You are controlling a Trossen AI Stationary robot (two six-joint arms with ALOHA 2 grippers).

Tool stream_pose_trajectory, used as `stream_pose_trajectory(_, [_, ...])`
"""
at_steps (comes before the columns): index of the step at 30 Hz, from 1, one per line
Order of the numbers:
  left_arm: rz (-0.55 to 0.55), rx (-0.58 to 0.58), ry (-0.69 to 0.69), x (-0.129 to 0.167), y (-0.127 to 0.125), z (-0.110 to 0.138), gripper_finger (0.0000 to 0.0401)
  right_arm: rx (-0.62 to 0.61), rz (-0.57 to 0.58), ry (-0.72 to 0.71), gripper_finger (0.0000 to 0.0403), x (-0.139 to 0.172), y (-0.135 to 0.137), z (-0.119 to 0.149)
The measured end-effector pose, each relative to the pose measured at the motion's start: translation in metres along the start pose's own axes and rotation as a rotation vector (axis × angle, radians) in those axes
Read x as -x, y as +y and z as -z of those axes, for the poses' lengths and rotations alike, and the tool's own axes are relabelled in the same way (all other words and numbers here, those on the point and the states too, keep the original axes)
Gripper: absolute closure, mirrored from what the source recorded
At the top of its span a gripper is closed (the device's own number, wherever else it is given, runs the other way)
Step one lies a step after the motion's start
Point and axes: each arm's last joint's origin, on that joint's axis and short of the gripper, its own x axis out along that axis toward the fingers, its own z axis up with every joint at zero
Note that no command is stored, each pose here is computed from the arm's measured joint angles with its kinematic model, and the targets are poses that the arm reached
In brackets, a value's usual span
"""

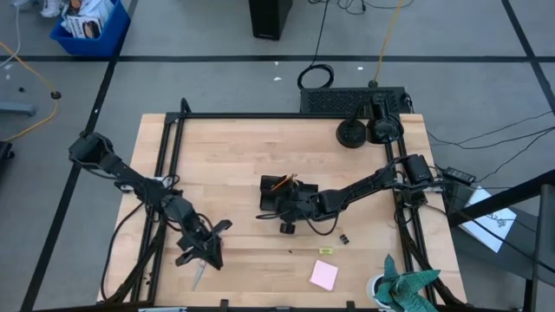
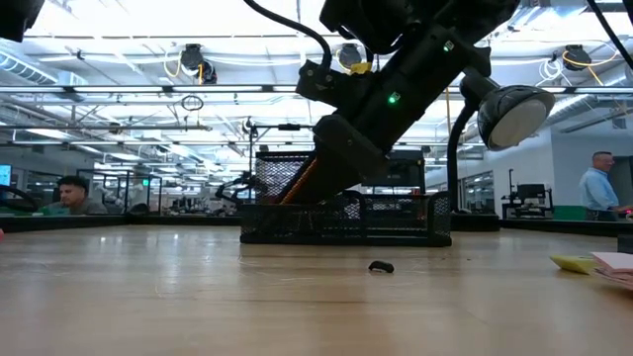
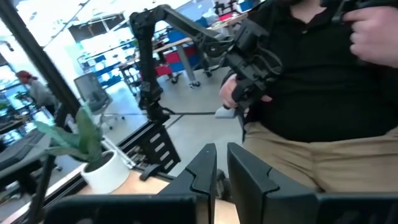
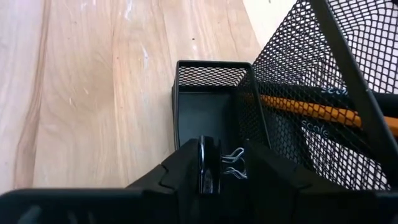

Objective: Pick and place office supplies into organizer
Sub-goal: Put the left binder clip into the bottom left section of the desk organizer

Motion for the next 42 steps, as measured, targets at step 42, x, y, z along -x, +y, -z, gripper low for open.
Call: stream_pose_trajectory(42, [-0.163, 0.006, 0.07, 0.0005, 0.0047, 0.0025, 0.0354, -0.03, -0.006, -0.033, 0.0277, -0.0008, 0.0008, -0.0026])
